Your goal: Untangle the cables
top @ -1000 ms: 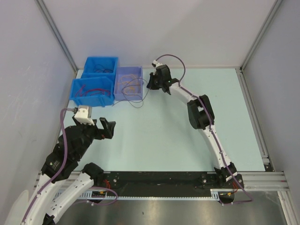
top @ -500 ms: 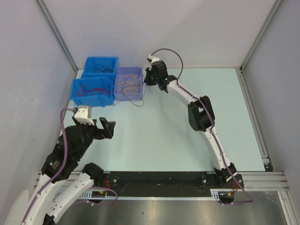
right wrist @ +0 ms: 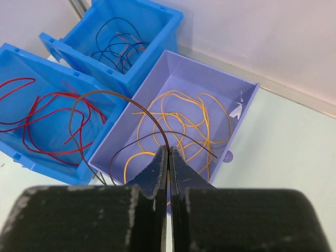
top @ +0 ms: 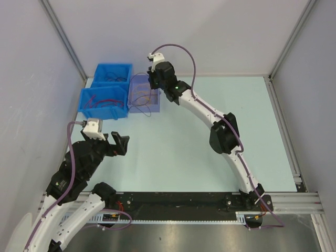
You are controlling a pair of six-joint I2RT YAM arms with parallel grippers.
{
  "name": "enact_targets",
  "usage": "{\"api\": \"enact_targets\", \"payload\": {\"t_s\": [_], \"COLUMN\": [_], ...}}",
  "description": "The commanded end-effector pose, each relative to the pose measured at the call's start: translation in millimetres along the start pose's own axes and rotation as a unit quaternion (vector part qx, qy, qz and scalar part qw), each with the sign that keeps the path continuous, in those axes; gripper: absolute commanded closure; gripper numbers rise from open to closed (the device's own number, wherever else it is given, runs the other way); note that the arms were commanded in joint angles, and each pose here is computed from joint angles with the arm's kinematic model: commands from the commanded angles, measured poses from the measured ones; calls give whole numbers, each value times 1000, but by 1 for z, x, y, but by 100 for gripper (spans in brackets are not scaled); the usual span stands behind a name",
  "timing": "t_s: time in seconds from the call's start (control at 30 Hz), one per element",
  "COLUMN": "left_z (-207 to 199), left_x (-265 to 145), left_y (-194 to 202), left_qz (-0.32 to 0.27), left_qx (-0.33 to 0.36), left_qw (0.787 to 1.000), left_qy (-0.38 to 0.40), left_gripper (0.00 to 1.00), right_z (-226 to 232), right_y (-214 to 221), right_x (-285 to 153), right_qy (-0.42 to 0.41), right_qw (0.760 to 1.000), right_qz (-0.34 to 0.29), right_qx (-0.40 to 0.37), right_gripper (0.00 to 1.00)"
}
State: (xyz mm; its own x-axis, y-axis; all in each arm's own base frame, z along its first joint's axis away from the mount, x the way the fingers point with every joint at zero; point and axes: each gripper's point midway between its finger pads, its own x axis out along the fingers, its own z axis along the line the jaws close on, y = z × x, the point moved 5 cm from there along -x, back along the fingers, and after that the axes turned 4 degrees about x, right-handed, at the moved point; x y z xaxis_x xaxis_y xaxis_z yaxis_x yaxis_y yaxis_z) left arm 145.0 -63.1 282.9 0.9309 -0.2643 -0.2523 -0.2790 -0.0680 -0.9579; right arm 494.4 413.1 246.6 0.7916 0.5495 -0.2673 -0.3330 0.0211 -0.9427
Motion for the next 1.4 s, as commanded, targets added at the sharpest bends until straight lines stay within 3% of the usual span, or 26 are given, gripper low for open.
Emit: {"api": "enact_targets", "payload": {"t_s": [0.0, 0.53, 0.87, 1.03, 1.37], "left_z": [-1, 0, 0, 0, 1], "left_x": [0, 1, 2, 3, 4], "left_y": [-7, -6, -6, -5, -5], "left_qz": [-20, -18, -14, -12, -10], "left_qx": [1, 2, 3, 3, 3], "left_qw": [1000, 1000, 1000, 1000, 1000], "left_qy": [6, 4, 2, -1, -2], "left_gripper": [0, 0, 0, 0, 0], "right_z": [9, -28, -44, -46, -55], "right_y": [-66, -132, -147, -131, -50], "right_x": [-25, -25, -20, -8, 33], "right_qy": [14, 32, 25, 21, 37], "right_qw": [996, 972, 958, 961, 980], "right_qz": [-88, -219, -262, -248, -161], "right_qx": [-19, 74, 115, 121, 109], "right_gripper": [100, 100, 100, 100, 100]}}
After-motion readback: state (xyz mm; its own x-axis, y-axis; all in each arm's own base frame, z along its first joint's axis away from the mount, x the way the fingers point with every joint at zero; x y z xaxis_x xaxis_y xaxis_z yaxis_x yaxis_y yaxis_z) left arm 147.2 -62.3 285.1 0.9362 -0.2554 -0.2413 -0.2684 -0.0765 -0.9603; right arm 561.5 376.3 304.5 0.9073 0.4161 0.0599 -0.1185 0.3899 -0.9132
